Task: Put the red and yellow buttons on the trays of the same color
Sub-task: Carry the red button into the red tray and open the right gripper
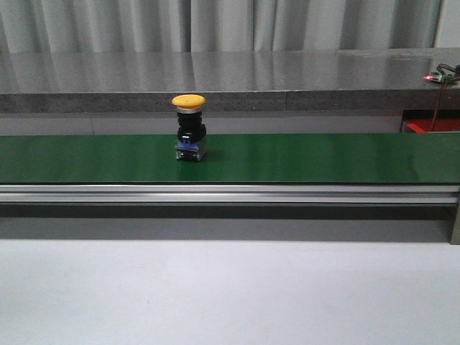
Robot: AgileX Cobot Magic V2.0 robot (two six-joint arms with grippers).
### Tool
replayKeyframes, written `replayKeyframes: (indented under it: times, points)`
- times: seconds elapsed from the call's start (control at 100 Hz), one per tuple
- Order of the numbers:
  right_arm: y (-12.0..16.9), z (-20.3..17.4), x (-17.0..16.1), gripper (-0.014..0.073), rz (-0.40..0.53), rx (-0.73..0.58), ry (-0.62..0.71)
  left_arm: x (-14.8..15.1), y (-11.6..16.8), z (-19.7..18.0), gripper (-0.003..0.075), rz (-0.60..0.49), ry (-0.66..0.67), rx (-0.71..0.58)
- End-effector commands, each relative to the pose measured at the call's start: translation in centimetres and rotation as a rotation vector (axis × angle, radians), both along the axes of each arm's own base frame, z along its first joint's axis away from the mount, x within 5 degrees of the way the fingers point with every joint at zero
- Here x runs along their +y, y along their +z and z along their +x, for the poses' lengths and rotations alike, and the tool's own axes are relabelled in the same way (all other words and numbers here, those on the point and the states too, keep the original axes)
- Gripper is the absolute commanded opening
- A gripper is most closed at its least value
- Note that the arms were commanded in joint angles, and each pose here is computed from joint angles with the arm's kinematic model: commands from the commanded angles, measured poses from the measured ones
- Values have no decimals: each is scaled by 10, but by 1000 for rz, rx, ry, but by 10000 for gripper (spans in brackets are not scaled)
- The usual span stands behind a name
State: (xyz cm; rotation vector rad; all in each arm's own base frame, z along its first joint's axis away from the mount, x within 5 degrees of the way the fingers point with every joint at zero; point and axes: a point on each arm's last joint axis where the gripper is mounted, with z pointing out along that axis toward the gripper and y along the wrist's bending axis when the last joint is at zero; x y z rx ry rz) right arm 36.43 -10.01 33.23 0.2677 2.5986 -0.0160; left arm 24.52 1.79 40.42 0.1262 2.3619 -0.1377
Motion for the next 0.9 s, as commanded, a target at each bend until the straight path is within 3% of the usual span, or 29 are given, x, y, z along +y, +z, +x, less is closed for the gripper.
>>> replayKeyframes:
  times: [0.0, 0.35, 0.58, 0.89]
  points:
    - [21, -2, -19, 302, -14, -139, -48, -3, 17, -4, -20, -18, 8, -100]
    - [-44, 22, -81, 302, 26, -104, -176, -3, 17, -4, -20, -18, 8, -100]
    - [-80, 44, -91, 302, 43, -116, -197, -3, 17, -4, -20, -20, 8, -100]
    - [-99, 68, -100, 330, 102, -39, -178, -3, 17, -4, -20, -20, 7, -98]
